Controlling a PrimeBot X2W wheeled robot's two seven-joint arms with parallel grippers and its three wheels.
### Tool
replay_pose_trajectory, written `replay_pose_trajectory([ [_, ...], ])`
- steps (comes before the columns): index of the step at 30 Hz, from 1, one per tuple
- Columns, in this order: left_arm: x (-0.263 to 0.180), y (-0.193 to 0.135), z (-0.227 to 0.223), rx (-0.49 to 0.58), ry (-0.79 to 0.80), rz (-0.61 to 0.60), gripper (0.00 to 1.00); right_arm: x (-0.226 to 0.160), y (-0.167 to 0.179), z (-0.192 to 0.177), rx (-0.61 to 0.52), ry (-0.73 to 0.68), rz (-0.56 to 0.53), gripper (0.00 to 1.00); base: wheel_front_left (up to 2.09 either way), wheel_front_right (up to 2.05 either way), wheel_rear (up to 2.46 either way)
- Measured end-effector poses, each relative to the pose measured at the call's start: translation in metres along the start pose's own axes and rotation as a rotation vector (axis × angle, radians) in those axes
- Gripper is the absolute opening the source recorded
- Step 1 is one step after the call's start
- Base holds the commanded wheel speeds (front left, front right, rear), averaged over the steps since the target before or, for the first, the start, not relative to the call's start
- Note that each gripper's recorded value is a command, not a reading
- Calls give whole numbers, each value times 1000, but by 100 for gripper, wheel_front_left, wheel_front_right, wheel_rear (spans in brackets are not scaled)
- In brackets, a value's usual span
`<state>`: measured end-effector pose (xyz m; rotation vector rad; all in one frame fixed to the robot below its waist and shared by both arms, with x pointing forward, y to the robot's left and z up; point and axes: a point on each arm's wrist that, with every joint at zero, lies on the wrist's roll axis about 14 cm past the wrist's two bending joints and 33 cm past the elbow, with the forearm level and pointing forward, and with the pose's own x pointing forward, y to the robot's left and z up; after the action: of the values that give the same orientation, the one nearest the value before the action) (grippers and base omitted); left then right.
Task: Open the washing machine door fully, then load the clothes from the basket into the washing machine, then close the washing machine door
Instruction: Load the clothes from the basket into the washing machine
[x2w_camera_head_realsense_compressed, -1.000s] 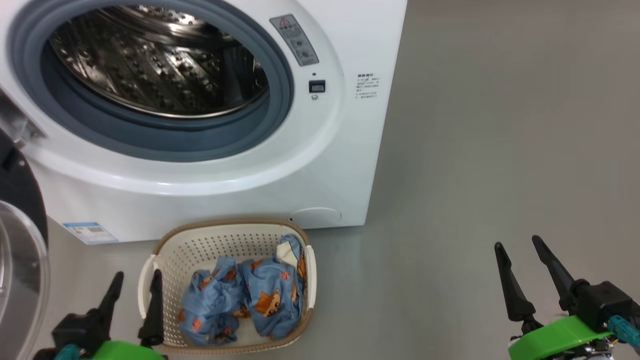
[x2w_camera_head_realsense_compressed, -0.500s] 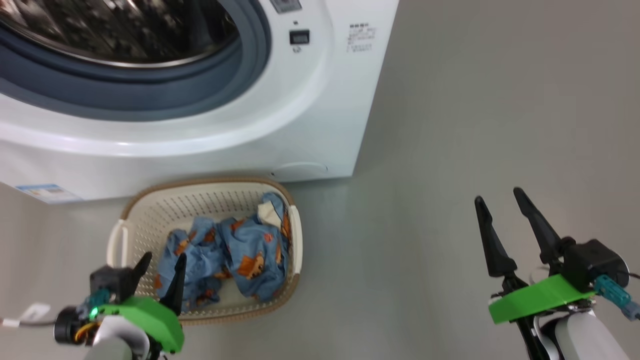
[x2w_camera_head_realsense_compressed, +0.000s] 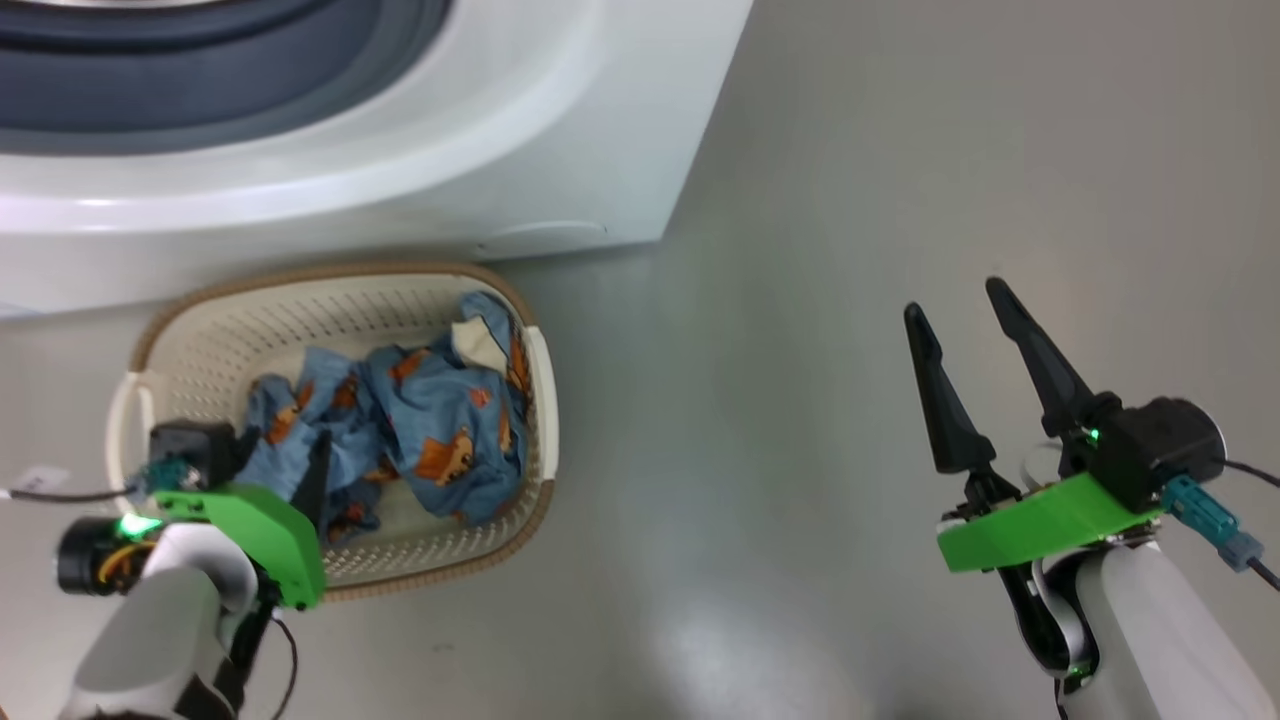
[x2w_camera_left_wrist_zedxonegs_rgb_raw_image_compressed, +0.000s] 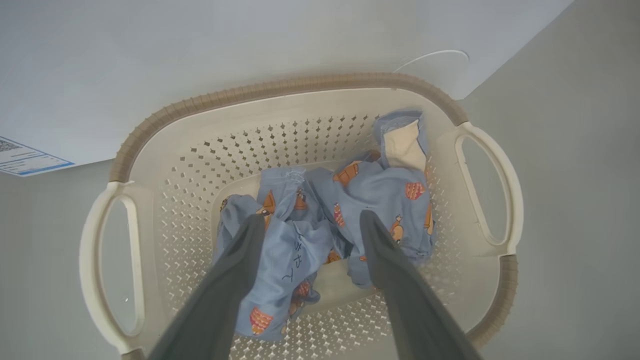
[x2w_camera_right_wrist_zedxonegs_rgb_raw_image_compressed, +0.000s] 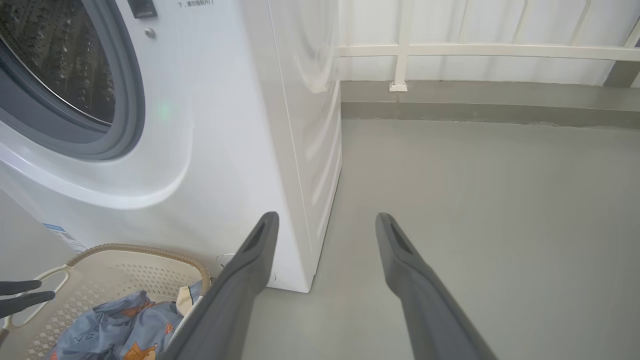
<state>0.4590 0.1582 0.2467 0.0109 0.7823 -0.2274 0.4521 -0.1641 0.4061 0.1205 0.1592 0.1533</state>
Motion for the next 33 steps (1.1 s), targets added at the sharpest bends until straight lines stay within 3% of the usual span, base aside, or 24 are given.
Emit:
replay_pose_trajectory([
  [9,31,13,-34,11,168,14,100,18,-4,-23,-5,43,6,100,0,0,0],
  [25,70,43,-65,32,322,65,100,46,-3,-57,-13,92,41,100,0,0,0],
  [33,87,42,-80,30,395,59,100,47,-8,-72,-16,124,34,100,0,0,0],
])
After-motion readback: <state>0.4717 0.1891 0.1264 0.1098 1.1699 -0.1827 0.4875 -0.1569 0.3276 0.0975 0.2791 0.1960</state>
